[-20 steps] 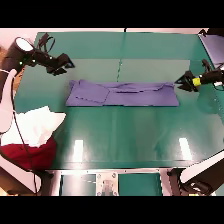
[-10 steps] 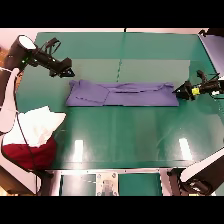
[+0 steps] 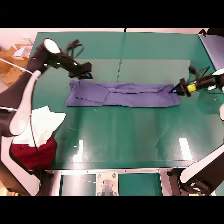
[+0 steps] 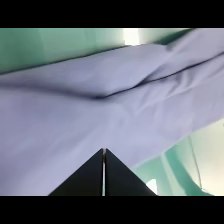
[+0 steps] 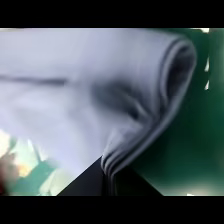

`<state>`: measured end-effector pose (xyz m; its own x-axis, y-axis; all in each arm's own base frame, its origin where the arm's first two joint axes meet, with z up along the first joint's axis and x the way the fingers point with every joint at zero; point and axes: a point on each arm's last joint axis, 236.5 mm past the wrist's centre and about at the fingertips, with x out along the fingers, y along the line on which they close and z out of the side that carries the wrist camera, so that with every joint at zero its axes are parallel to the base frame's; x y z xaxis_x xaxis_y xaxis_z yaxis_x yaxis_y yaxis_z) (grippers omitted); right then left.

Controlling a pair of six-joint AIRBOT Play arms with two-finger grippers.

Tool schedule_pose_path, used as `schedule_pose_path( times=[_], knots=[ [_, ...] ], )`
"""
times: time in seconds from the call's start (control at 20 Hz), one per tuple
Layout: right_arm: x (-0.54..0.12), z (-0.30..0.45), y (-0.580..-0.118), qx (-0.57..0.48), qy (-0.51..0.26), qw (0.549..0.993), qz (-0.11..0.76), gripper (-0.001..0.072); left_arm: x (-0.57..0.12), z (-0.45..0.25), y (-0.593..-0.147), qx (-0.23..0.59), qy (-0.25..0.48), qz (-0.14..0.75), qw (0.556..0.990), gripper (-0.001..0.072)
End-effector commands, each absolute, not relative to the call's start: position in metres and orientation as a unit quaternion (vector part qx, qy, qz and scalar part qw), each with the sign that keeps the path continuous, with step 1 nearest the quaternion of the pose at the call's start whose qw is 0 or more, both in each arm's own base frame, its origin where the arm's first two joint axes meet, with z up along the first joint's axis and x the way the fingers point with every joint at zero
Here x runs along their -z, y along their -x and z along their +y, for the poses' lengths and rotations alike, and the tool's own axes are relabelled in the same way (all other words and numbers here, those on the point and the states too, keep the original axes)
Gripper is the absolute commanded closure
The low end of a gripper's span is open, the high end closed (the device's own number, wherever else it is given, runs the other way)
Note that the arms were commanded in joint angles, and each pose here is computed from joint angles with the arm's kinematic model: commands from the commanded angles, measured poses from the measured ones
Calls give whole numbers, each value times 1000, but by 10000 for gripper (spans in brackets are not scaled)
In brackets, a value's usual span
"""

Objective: Fold the shirts.

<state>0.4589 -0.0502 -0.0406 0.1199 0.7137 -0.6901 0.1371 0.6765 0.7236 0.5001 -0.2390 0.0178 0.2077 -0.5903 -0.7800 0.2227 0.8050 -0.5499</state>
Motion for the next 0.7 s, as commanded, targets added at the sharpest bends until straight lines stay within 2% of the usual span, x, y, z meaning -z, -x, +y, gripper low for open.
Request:
schedule_pose_path(
  times=[0.0,0.35,0.5,0.65],
  knots=[
    [-46,-22,-444,-282,-334,673,597,699,1,-306,-500,293,154,545,770,676],
    [-187,27,-419,-408,-322,709,477,699,58,-444,-475,335,242,522,746,676],
    [-199,30,-417,-417,-313,718,461,699,88,-476,-450,338,268,547,717,677],
    [-197,29,-418,-417,-312,718,462,699,88,-482,-450,336,280,543,717,676]
  ],
)
